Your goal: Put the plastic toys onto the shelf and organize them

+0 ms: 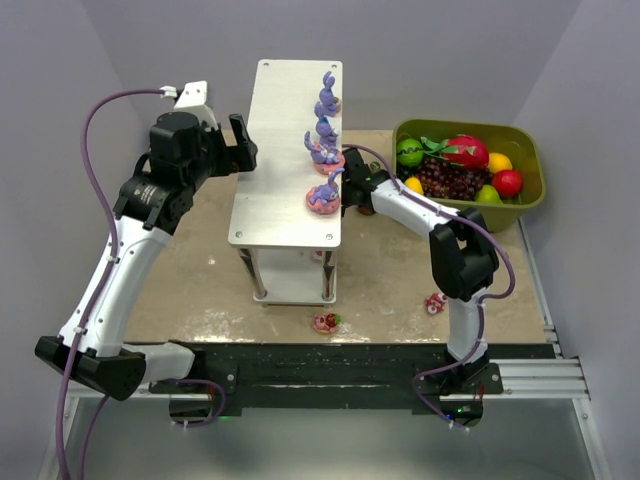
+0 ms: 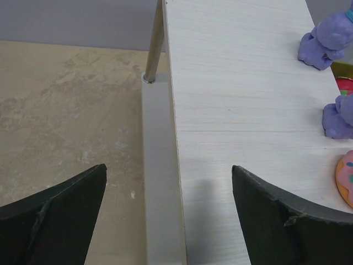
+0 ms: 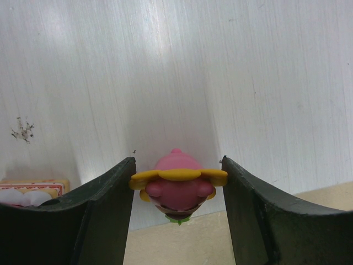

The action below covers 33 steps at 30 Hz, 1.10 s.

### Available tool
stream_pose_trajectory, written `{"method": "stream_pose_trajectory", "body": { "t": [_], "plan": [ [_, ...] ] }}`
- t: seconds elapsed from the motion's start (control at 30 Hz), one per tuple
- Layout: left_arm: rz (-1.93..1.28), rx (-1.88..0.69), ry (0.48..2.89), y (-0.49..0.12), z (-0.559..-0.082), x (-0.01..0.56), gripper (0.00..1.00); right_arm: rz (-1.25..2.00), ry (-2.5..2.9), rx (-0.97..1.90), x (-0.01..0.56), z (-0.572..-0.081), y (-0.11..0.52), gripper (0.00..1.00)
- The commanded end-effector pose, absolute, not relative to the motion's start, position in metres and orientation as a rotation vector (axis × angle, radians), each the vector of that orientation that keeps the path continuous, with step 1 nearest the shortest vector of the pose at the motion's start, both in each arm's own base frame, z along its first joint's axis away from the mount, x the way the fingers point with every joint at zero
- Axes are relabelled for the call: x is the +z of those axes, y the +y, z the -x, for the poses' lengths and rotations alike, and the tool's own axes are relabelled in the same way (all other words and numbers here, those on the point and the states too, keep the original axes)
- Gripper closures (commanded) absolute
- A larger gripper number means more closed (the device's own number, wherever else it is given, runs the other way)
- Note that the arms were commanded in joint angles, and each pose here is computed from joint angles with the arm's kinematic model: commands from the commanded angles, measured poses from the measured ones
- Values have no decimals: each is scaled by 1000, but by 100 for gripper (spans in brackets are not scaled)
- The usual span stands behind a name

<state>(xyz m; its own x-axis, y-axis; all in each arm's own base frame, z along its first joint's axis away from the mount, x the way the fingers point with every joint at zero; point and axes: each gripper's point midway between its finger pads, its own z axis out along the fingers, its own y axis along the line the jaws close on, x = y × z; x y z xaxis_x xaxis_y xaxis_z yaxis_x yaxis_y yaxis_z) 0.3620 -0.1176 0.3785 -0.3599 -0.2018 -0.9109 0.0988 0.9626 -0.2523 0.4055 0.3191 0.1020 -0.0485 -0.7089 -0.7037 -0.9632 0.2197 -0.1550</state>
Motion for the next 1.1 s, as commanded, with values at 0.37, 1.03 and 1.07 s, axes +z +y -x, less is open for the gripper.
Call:
{"method": "stream_pose_trajectory", "body": {
  "t": [0.37, 1.03, 1.07],
  "plan": [
    [102, -313, 1847, -111, -364, 403, 0, 1533, 1837, 433, 98, -414, 315, 63],
    [106, -316, 1849, -110, -362, 400, 0, 1471, 1793, 367, 121, -420, 311, 48],
    [108, -316, 1852, -110, -362, 399, 0, 1466, 1787, 364, 124, -421, 310, 48]
  ]
}}
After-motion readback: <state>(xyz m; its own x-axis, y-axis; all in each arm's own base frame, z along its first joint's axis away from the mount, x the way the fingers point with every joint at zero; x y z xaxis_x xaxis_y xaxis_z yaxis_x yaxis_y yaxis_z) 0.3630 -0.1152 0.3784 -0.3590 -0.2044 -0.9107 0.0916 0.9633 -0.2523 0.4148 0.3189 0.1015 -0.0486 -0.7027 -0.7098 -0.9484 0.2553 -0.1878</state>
